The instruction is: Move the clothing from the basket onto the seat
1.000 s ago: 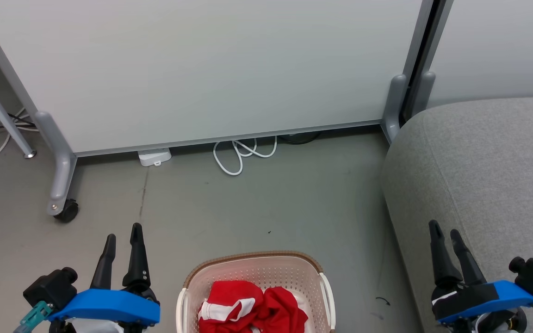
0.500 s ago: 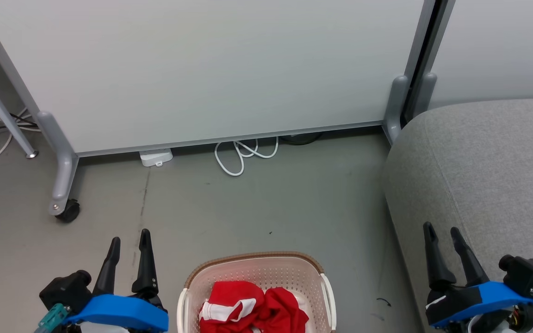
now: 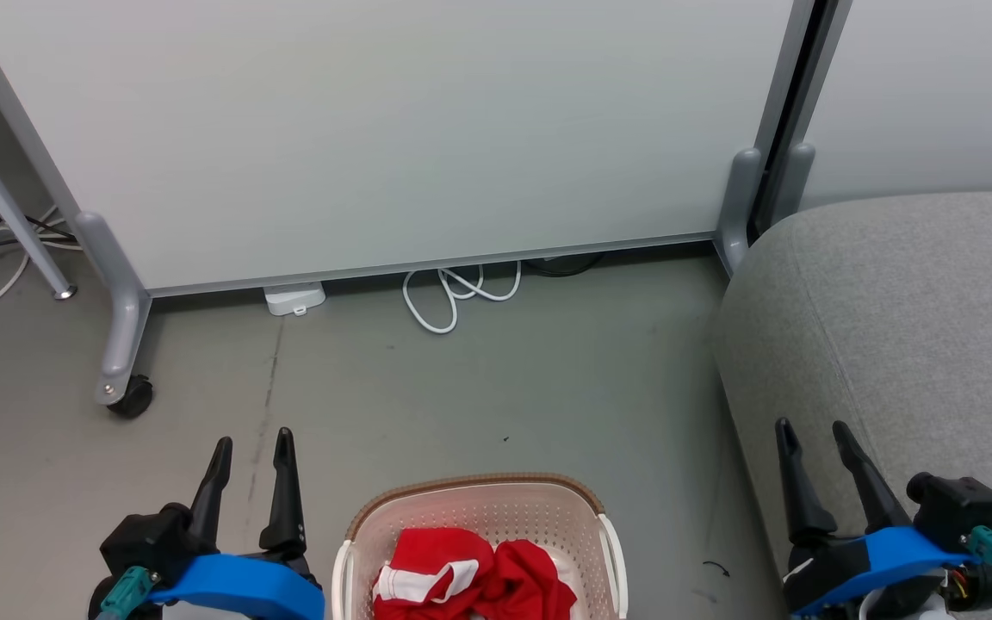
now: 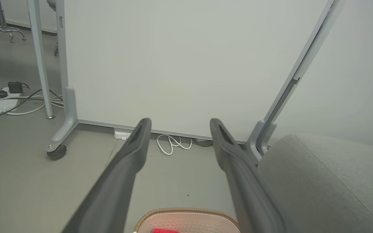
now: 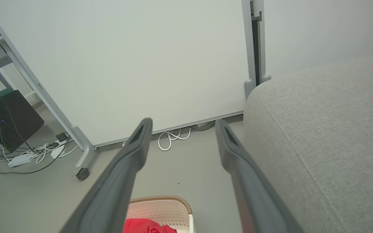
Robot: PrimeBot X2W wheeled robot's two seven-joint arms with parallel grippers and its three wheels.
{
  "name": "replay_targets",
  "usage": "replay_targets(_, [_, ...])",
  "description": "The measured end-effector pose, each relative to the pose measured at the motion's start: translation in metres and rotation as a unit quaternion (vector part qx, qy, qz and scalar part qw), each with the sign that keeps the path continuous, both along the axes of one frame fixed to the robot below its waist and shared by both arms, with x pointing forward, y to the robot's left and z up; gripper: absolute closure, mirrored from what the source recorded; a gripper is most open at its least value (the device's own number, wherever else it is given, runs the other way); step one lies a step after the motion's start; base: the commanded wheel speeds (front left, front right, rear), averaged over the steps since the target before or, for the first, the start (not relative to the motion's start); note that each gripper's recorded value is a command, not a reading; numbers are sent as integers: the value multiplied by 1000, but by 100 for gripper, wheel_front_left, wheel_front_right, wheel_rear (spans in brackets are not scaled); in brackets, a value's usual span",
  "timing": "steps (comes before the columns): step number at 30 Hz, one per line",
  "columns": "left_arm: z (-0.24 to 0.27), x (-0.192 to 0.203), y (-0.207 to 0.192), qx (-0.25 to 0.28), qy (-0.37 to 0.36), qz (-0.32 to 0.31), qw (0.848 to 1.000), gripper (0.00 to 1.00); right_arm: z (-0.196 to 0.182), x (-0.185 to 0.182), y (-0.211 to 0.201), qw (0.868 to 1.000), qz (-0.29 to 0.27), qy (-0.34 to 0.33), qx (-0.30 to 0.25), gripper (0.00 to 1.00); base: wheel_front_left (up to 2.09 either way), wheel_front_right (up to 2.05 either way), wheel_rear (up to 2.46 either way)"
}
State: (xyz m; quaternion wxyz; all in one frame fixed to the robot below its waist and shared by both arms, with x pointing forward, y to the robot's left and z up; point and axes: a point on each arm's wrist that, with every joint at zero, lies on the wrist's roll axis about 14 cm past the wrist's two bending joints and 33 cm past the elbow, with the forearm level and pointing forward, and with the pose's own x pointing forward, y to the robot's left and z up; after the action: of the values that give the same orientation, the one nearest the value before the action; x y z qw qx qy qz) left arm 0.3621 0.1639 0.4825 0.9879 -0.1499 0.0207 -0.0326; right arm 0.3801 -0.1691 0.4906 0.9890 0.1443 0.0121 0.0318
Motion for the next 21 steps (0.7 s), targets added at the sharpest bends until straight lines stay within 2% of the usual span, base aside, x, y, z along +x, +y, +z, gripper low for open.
replay_targets(10, [-1, -4, -1, 36, -7, -5, 999, 0, -1, -1, 5, 999, 13, 0, -43, 0, 0, 0, 0])
replay_targets(21, [-13, -8, -1, 51, 6, -11, 999, 0, -1, 0, 7, 996, 21, -5, -82, 0, 0, 0, 0])
